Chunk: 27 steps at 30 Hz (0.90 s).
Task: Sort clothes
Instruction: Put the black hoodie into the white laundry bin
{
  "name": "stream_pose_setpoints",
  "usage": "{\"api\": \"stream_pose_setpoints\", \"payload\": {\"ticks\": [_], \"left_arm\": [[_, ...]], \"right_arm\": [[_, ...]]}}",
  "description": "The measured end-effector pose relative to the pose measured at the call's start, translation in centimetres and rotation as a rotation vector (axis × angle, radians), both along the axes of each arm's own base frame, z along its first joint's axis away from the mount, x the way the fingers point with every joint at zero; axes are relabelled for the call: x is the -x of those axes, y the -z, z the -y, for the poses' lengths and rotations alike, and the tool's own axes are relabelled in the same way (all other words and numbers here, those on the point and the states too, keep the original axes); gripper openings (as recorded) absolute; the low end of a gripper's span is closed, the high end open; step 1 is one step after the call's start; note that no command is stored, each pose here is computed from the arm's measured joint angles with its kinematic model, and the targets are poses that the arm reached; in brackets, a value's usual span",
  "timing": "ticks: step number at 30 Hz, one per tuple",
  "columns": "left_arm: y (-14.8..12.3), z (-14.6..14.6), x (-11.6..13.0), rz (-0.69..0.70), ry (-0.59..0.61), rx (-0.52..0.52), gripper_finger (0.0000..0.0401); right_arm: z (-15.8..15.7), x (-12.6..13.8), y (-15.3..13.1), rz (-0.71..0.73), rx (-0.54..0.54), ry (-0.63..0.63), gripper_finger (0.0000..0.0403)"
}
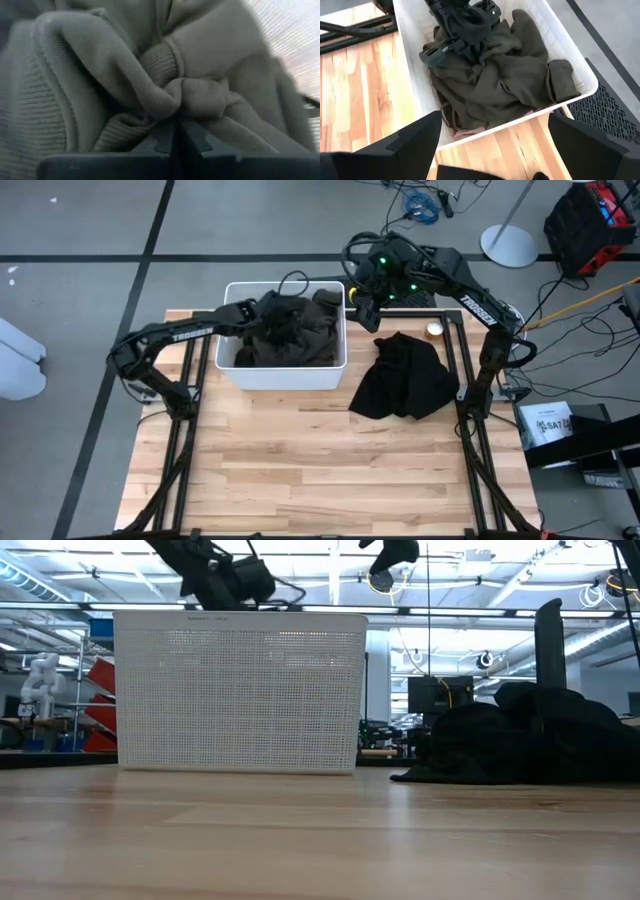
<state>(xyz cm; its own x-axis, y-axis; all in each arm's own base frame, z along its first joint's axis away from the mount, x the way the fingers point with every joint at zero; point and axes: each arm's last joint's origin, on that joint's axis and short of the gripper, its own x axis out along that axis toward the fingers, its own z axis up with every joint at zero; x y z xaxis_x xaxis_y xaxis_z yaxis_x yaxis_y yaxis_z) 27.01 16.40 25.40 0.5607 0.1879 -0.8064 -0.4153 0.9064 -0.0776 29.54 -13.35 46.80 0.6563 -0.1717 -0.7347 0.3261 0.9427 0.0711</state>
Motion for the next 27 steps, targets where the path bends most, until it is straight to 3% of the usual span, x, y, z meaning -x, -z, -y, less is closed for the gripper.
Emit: {"api": "stream_pose_setpoints", "payload": {"ticks": [4, 13, 18, 27], "left_arm": [[1.6, -0.5, -0.3, -0.066, -0.002, 0.035, 0.0008], [1.7, -0.6, -0.1, -0.124, 0.015, -0.006, 0.0058], [-1.7, -0.1, 1.1, -0.161, 0.0, -0.057, 0.0094], [-10.2, 2.7, 5.5, -0.028, -0.083, -0.208, 0.017]], "right_arm": [[-0.1, 0.3, 0.2, -0.031, -0.014, 0.0, 0.0352], [-0.2, 1.2, 0.8, -0.154, -0.005, 0.083, 0.0352], [-0.2, 1.2, 0.8, -0.156, -0.012, 0.083, 0.0352], [-0.8, 1.4, 1.0, -0.183, -0.052, 0.106, 0.0352]]}}
